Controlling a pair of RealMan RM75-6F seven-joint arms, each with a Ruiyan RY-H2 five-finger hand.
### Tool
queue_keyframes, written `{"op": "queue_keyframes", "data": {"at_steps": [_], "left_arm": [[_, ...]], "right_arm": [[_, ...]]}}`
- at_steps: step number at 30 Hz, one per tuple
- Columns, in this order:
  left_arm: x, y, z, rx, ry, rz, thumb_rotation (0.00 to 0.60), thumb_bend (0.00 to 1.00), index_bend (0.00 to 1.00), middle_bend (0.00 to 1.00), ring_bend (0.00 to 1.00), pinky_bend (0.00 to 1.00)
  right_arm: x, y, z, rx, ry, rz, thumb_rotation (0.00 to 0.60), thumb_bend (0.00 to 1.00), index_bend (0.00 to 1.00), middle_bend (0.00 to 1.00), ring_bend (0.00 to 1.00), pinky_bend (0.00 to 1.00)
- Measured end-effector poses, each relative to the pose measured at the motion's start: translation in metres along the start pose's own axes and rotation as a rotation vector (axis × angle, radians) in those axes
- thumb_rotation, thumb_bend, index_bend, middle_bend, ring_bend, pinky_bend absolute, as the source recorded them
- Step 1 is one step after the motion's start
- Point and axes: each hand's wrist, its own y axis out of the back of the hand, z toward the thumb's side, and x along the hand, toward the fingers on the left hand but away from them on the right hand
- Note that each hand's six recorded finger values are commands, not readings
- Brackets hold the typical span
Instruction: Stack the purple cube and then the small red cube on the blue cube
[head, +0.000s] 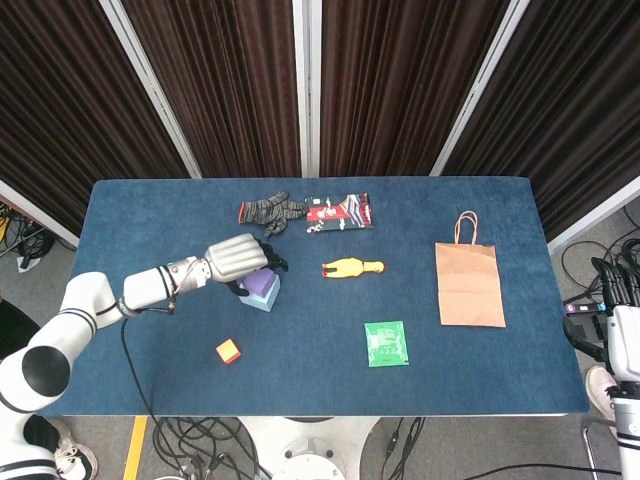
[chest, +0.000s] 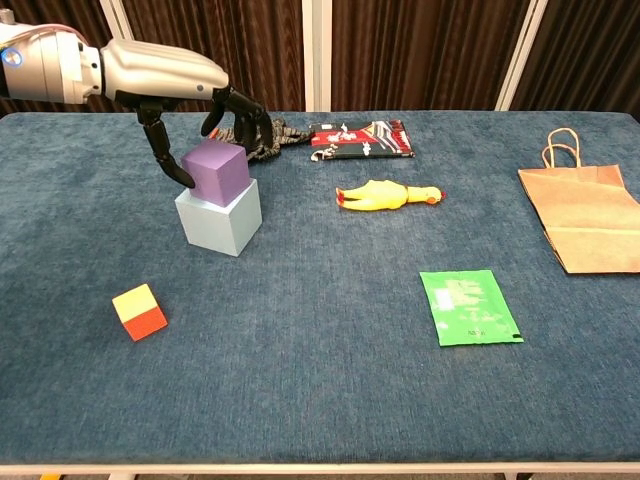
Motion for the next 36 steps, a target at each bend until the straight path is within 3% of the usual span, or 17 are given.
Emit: {"op": "queue_keyframes", "data": {"at_steps": [10,16,22,29,36], "left_arm": [[-0.010,0.008,-0.008,-0.019,0.053,0.023,0.600,0.06,0.22,0.33,0.33,0.52],[-0.043,0.013,-0.014,-0.055,0.130,0.047,0.600,0.06,0.25,0.35,0.33,0.56],[-0.089,0.006,-0.006,-0.108,0.251,0.064,0.600,0.06,0.26,0.37,0.33,0.57],[-0.145,-0.018,0.002,-0.153,0.484,0.091,0.600,0.06,0.37,0.45,0.38,0.59],[-0.170,-0.040,0.022,-0.263,0.651,0.123,0.600,0.06,0.38,0.47,0.38,0.58]], "right_arm": [[-0.001,0.000,-0.002,-0.016,-0.003,0.008,0.600,0.24,0.00,0.07,0.00,0.00],[-0.004,0.007,-0.008,-0.063,-0.015,0.001,0.600,0.24,0.00,0.08,0.00,0.00],[-0.004,0.009,-0.009,-0.093,0.000,0.015,0.600,0.24,0.00,0.08,0.00,0.00],[0.003,0.010,-0.002,-0.130,0.052,0.040,0.600,0.24,0.00,0.08,0.00,0.00],[0.008,0.008,0.001,-0.134,0.074,0.061,0.600,0.24,0.00,0.08,0.00,0.00]]}}
